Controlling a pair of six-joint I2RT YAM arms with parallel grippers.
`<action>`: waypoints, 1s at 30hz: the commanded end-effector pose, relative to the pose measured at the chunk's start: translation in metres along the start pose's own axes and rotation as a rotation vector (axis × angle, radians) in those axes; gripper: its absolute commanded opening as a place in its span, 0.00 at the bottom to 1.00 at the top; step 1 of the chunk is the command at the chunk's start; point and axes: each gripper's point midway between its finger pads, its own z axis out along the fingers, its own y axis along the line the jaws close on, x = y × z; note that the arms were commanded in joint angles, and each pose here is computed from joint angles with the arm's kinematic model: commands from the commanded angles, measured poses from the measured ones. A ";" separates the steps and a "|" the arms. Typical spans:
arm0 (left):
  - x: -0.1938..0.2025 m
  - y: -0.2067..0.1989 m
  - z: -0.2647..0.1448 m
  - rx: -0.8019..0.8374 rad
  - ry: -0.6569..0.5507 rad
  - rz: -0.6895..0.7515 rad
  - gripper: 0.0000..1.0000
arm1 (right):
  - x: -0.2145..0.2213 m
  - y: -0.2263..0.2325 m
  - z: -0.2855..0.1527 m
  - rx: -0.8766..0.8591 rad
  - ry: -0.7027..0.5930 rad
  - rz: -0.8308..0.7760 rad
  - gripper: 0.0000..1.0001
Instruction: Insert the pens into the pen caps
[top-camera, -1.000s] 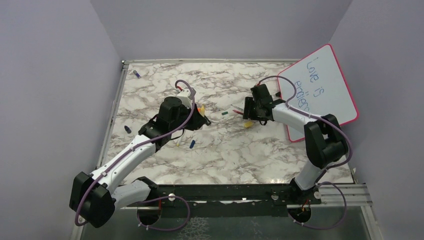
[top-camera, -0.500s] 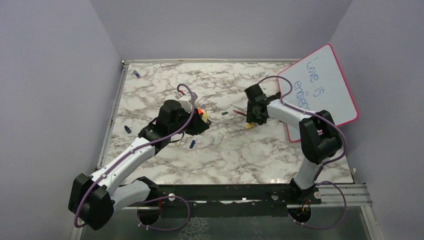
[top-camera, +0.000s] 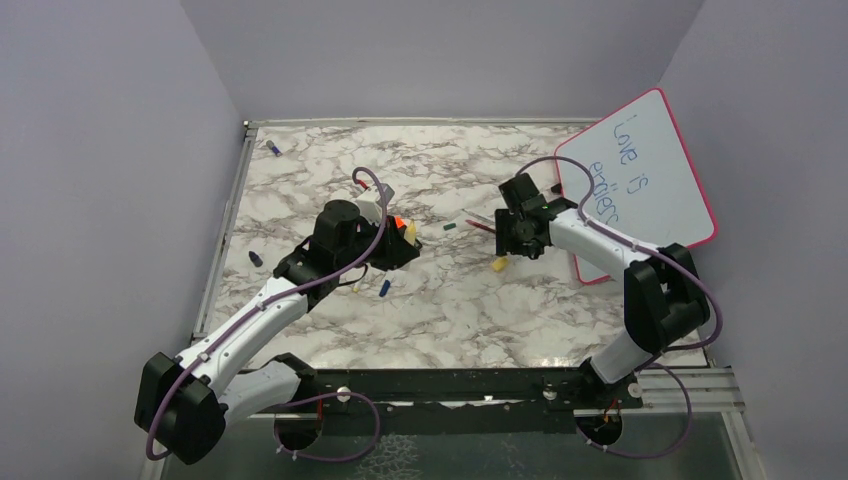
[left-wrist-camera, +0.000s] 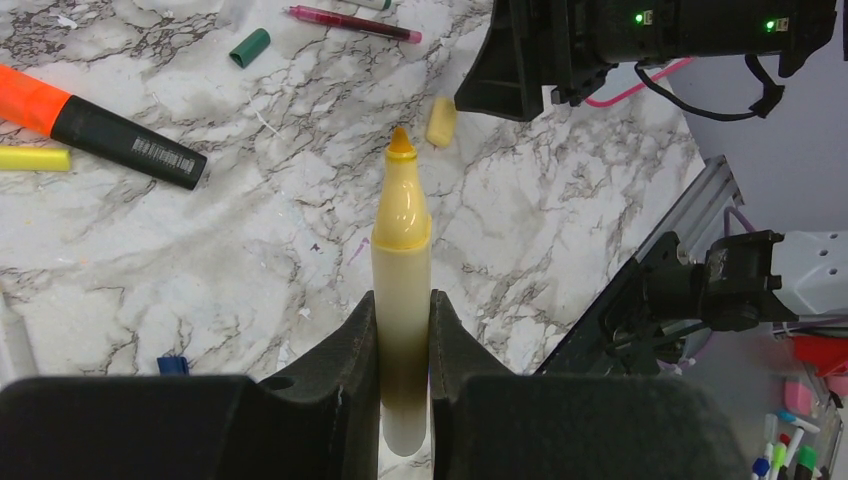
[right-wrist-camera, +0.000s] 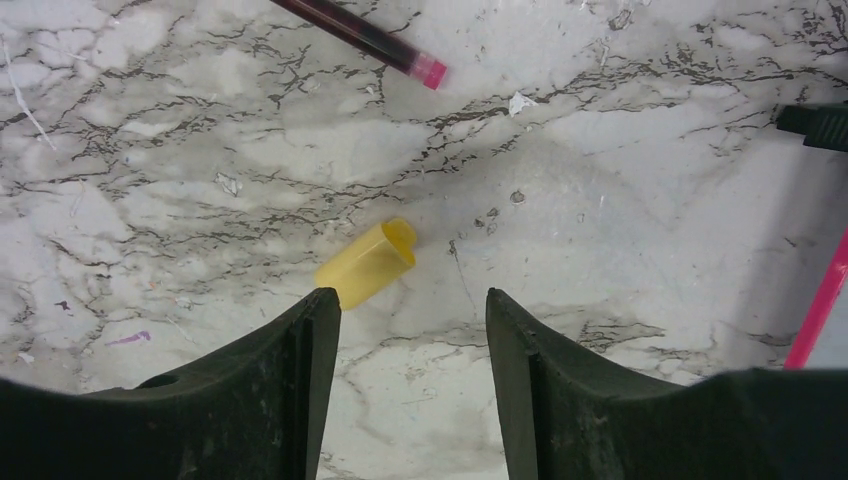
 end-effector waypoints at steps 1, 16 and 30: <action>-0.006 -0.006 0.000 0.039 -0.018 0.006 0.00 | -0.009 -0.003 -0.004 0.023 -0.039 -0.023 0.61; -0.004 -0.003 0.001 0.024 -0.011 0.006 0.00 | 0.005 -0.007 0.038 0.101 0.068 -0.042 0.55; -0.001 -0.013 0.003 0.088 0.005 -0.008 0.00 | 0.030 0.002 0.000 -0.044 0.078 -0.028 0.53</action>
